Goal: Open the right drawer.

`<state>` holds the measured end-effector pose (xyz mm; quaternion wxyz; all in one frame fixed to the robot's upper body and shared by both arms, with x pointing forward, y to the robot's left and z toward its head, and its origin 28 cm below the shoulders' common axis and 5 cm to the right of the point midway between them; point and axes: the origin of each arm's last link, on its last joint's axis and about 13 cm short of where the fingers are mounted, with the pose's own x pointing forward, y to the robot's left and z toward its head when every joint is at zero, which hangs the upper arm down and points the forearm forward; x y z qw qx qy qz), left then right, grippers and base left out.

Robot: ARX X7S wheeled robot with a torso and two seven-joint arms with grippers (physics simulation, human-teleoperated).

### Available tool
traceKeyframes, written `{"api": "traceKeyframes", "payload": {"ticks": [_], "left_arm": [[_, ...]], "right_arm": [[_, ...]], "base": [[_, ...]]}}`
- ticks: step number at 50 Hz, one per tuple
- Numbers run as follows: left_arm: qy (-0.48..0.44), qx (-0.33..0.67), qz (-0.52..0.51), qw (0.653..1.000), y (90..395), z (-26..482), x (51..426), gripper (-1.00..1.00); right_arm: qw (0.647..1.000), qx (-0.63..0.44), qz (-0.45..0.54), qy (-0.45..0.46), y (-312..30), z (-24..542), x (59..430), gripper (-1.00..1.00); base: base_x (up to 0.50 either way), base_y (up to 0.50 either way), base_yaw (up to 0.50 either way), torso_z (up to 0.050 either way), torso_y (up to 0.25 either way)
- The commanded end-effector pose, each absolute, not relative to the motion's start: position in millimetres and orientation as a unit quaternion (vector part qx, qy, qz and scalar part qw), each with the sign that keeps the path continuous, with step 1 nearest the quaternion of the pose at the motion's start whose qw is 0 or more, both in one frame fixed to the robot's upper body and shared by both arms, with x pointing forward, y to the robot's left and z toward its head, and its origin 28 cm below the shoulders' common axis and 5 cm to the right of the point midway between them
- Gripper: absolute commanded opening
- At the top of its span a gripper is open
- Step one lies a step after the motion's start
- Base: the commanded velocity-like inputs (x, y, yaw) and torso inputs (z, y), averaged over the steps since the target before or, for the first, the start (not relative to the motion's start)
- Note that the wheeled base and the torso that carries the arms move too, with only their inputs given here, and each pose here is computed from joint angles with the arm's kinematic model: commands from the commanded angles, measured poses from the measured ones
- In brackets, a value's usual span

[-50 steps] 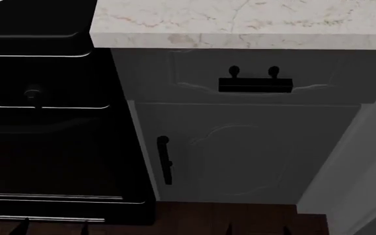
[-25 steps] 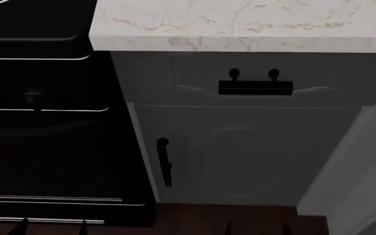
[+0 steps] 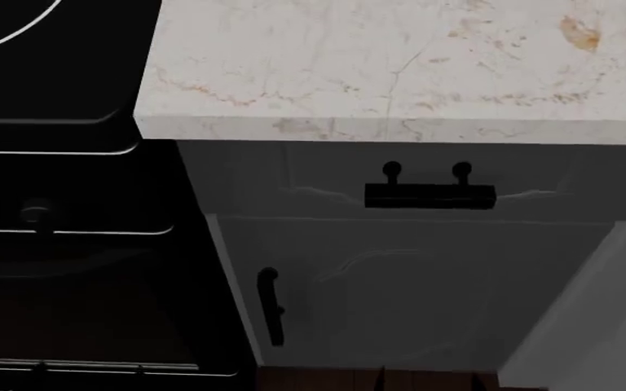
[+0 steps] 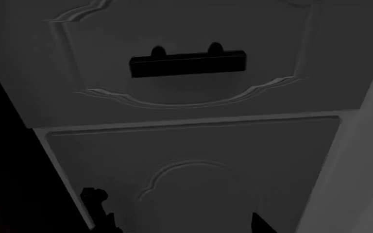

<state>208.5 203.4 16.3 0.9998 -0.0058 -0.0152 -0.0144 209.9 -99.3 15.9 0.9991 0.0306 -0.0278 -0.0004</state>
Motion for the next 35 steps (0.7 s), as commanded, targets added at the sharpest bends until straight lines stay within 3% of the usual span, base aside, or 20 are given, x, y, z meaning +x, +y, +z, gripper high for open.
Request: {"api": "traceKeyframes", "payload": {"ticks": [1, 23, 35], "left_arm": [[-0.015, -0.006, -0.016, 1.000, 203.9, 15.0, 208.5, 1.00], [-0.017, -0.008, -0.016, 1.000, 203.6, 15.7, 208.1, 1.00], [-0.013, -0.005, -0.016, 1.000, 203.0, 15.4, 209.1, 1.00]], "right_arm": [[0.999, 0.030, 0.002, -0.027, -98.9, 15.0, 209.9, 1.00], [0.999, 0.031, 0.005, -0.029, -98.4, 17.1, 208.7, 1.00], [0.999, 0.025, -0.002, -0.026, -98.7, 15.6, 210.0, 1.00]], "base": [[0.20, 0.00, 0.00, 0.000, 0.000], [0.19, 0.00, 0.00, 0.000, 0.000], [0.02, 0.00, 0.00, 0.000, 0.000]]}}
